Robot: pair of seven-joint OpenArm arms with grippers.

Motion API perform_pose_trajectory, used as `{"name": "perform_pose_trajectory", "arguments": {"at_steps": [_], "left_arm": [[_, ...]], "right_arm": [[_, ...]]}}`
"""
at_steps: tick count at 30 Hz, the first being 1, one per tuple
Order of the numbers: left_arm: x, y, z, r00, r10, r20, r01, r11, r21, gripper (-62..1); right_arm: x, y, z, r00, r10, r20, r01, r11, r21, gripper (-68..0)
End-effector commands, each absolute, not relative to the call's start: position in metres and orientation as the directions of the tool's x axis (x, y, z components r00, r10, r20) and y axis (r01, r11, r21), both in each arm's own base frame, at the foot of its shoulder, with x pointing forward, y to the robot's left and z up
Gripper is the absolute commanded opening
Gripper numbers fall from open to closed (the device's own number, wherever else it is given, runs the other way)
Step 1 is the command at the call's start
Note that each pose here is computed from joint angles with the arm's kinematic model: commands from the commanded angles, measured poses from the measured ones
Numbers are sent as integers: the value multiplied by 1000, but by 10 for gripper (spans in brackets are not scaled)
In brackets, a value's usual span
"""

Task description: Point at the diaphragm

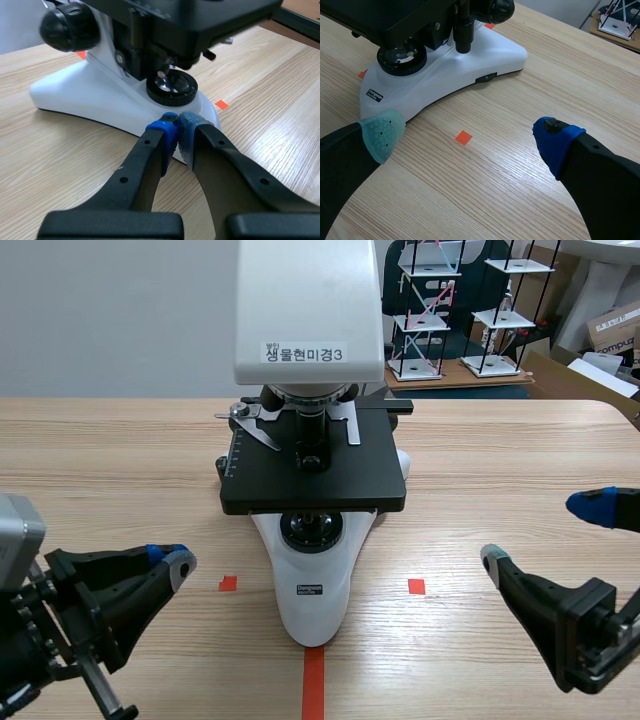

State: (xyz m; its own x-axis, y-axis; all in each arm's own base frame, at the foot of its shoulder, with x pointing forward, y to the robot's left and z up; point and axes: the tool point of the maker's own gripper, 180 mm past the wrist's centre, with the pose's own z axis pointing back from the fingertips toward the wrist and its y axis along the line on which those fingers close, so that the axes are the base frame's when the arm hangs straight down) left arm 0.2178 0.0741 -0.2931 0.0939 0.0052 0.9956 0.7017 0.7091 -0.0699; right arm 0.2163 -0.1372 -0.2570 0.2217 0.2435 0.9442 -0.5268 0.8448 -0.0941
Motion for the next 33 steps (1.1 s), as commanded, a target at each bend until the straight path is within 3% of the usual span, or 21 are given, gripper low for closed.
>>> {"name": "perform_pose_trajectory", "arguments": {"at_steps": [1,7,14,19,28,33], "left_arm": [[219,64,-284,44,44,998,719,692,-62,-573],[215,42,-307,13,82,997,764,643,-63,-573],[229,32,-322,10,170,985,746,656,-120,-572],[238,25,-325,-78,166,983,734,677,-56,-572],[244,24,-316,-141,263,954,713,696,-86,-572],[243,16,-314,-167,272,948,722,688,-71,-572]], "right_arm": [[221,-137,-249,193,239,952,-527,844,-105,-113],[220,-137,-249,193,238,952,-528,843,-104,-113],[220,-137,-249,193,239,952,-528,843,-104,-113],[220,-137,-249,194,239,951,-528,843,-104,-113],[220,-137,-250,197,241,950,-528,843,-104,-113],[220,-137,-250,197,241,950,-528,843,-104,-113]]}}
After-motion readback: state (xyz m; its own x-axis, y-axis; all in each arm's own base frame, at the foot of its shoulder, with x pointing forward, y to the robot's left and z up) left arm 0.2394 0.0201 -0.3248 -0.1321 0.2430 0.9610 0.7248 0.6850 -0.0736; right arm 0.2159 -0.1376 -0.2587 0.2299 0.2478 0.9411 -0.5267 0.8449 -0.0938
